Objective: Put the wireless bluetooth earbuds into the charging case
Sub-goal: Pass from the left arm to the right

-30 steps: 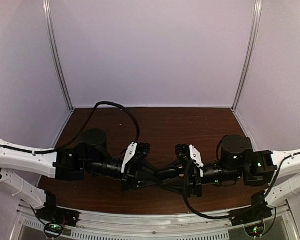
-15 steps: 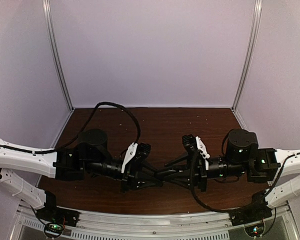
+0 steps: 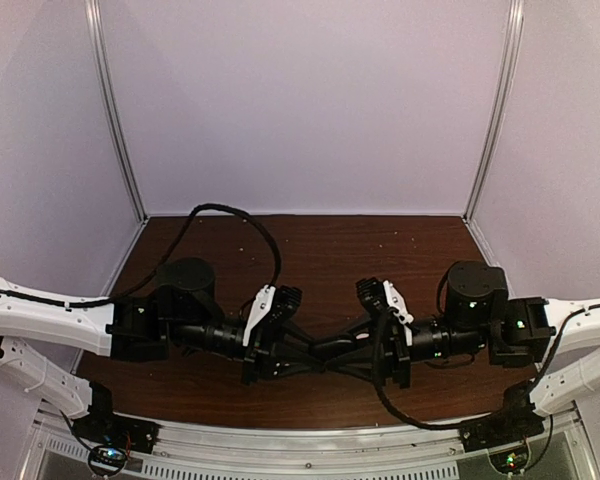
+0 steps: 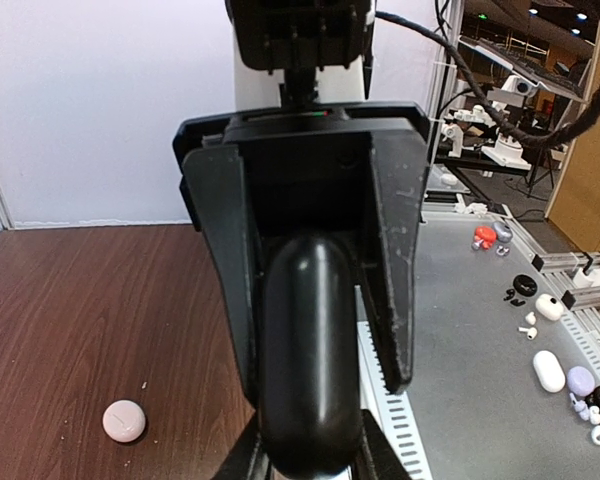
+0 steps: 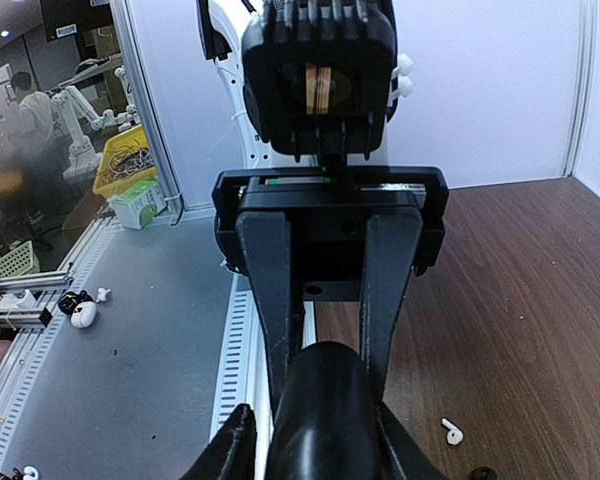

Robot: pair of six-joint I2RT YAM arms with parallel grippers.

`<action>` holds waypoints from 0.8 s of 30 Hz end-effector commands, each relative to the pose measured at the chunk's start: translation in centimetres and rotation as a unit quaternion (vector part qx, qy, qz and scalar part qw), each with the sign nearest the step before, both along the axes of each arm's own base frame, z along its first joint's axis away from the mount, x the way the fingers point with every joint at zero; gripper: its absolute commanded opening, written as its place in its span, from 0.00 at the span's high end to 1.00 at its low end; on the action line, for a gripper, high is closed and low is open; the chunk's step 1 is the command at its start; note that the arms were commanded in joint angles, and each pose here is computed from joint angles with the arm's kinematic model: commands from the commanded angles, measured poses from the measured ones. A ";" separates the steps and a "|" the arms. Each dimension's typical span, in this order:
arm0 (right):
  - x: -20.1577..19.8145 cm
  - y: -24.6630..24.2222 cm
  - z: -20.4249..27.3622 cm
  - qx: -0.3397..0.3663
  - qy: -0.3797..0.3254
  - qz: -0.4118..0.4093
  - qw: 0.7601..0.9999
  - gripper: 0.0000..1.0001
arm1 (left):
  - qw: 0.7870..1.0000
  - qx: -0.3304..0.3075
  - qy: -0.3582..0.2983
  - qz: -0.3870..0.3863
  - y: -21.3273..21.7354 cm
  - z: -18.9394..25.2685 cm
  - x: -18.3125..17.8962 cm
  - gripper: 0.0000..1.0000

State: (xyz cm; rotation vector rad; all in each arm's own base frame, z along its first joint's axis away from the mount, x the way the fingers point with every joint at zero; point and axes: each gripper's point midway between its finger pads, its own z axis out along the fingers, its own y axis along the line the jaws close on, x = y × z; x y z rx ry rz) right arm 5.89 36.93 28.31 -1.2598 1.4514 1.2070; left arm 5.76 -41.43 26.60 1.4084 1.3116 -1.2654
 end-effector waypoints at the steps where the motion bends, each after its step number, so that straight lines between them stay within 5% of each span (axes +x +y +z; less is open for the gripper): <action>1: 0.3 -0.3 0.4 0.013 0.000 -0.009 1.000 0.63 | 0.999 -0.040 -0.013 0.002 -0.1 2.7 0.2 1.00; 7: 0.6 -0.4 -0.3 0.009 0.005 -0.013 1.000 0.55 | 0.999 -0.046 -0.016 0.002 0.0 3.1 0.2 1.00; 24: 0.7 -0.7 0.4 0.025 0.007 -0.006 1.000 0.77 | 0.999 -0.045 -0.016 0.003 -0.1 2.9 0.2 1.00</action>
